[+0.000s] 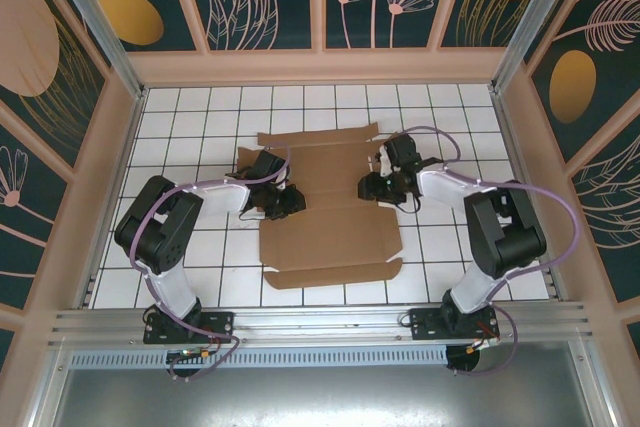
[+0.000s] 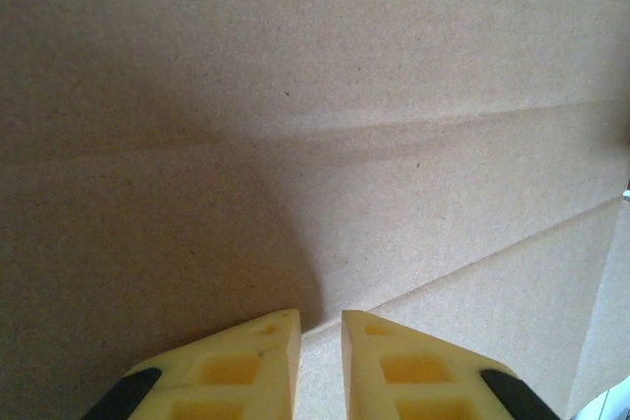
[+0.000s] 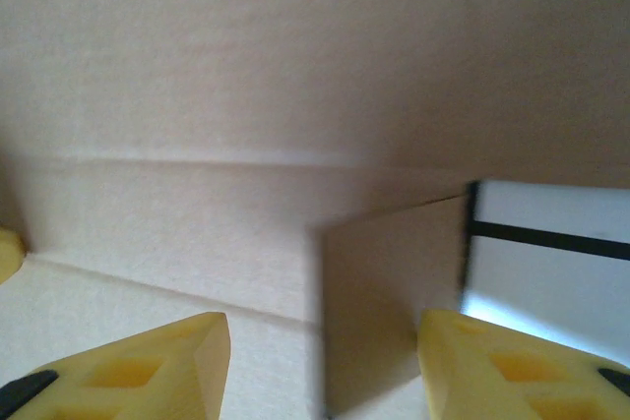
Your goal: Fold the paper box
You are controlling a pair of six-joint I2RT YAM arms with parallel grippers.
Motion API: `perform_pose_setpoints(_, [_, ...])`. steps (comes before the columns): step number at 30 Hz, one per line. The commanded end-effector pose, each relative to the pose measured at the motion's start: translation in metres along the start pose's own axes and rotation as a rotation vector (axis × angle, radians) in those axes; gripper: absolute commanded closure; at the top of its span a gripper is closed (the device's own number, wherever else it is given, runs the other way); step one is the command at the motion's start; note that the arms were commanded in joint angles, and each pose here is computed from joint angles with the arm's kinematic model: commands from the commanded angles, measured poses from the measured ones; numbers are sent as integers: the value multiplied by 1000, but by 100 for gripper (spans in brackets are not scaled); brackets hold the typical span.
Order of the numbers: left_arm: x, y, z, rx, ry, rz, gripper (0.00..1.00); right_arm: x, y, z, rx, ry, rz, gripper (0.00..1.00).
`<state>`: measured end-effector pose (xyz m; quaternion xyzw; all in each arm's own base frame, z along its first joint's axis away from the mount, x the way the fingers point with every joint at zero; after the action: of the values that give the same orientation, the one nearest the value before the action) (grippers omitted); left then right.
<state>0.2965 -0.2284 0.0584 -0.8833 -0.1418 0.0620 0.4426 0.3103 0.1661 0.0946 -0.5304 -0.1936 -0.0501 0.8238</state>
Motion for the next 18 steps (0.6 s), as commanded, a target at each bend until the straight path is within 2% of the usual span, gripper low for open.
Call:
perform_pose_setpoints(1, [6,-9,-4,21,22,-31,79,26,-50,8,-109,-62,-149,47])
perform_pose_setpoints(4, [12,-20,-20,-7,39,-59,78,31,-63,19,-112,-106,-171,47])
perform_pose_setpoints(10, [21,-57,-53,-73,84,-137,75,30,-61,46,-118,-183,-127,51])
perform_pose_setpoints(14, [24,-76,-50,-58,64,-190,73,28,-54,74,-53,-286,-128,40])
perform_pose_setpoints(18, [31,-101,-35,-35,11,-271,71,32,-34,88,-67,-332,-87,32])
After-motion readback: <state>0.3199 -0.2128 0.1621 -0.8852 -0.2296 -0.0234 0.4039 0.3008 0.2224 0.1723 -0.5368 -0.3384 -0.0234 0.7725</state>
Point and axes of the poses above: each hand's point on the last joint's axis, 136 mm out from that joint toward the fingers, its own y axis out along the fingers, its own z axis along the line the jaws close on, x = y × z, the point moved 5 cm from there along -y, back along the fingers, and after that the axes turned 9 degrees about -y, right-handed, at the moved point
